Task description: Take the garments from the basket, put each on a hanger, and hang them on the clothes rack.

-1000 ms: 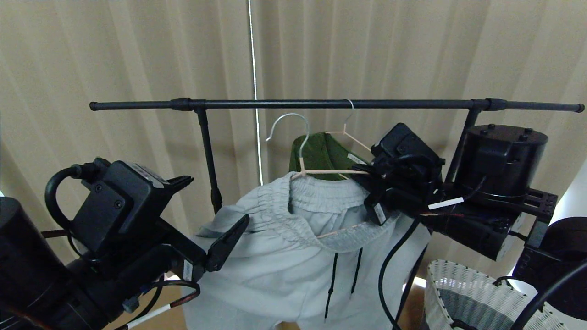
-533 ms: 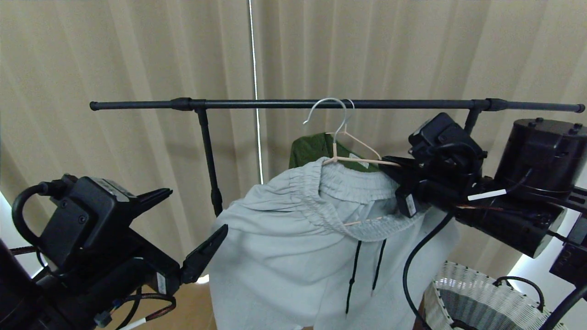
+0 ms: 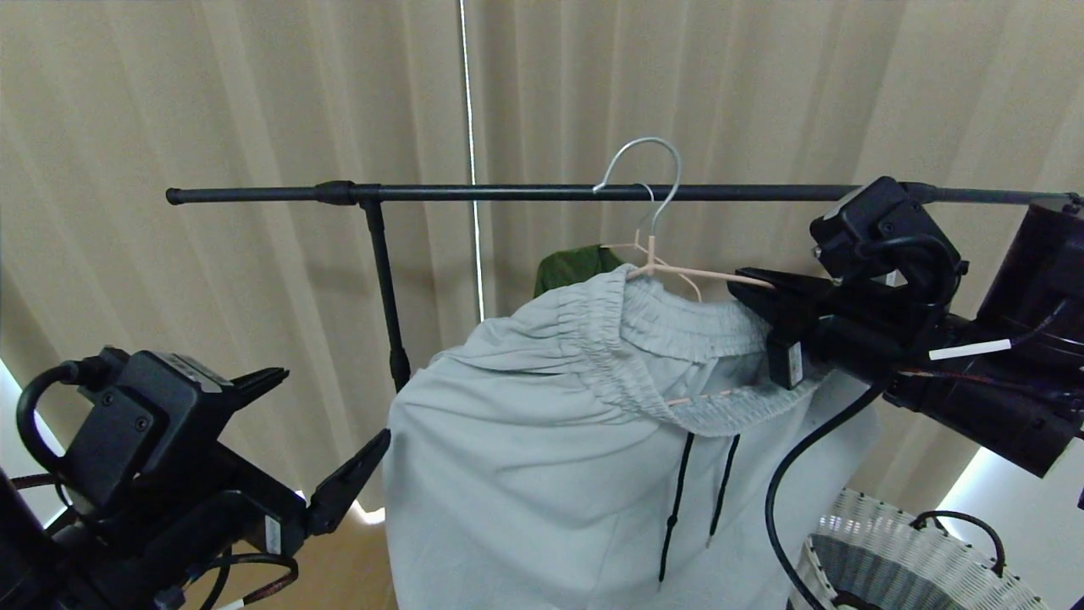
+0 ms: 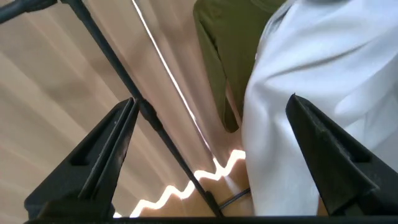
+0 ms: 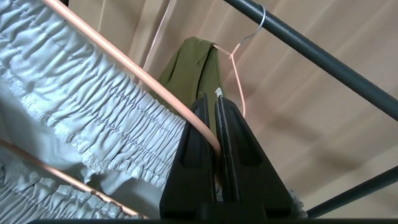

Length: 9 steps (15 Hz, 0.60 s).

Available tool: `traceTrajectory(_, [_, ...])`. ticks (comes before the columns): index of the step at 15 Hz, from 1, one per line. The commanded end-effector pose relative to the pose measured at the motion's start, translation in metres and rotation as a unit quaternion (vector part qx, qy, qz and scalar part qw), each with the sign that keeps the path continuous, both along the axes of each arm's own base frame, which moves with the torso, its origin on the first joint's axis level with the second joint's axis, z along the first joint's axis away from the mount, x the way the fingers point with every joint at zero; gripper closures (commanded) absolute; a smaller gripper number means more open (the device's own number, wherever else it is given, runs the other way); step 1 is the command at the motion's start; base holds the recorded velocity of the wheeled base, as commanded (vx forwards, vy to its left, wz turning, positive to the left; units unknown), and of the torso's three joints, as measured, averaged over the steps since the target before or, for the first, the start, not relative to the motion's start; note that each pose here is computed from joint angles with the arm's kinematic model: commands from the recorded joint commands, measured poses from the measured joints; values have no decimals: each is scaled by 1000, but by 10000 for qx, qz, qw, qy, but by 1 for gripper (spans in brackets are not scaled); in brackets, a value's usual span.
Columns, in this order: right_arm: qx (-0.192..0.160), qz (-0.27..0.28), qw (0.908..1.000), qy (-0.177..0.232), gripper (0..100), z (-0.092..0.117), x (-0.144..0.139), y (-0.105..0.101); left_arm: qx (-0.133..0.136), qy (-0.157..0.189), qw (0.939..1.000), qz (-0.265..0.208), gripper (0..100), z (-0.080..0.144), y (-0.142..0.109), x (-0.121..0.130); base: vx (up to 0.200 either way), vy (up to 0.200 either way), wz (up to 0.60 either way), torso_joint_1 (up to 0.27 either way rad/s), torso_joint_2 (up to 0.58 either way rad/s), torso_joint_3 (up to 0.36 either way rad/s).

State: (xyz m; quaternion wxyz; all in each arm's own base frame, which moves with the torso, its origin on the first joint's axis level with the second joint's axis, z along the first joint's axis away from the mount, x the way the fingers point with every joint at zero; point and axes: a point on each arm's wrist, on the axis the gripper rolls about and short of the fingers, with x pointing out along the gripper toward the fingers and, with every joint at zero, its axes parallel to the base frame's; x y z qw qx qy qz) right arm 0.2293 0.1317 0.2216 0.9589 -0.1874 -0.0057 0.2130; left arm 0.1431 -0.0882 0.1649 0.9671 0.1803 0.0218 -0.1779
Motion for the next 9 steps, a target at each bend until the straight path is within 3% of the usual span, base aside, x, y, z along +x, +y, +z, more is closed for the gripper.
traceTrajectory(1, [36,2,10000,-44,100,3,-2,-1,45,60,9999,75,0,-3,1,3,0,0,0,0,0,0])
traceTrajectory(9, [104,32,9998,-156,100,9,-9,-5,213,325,9992,44,0,-16,1,3,0,0,0,0,0,0])
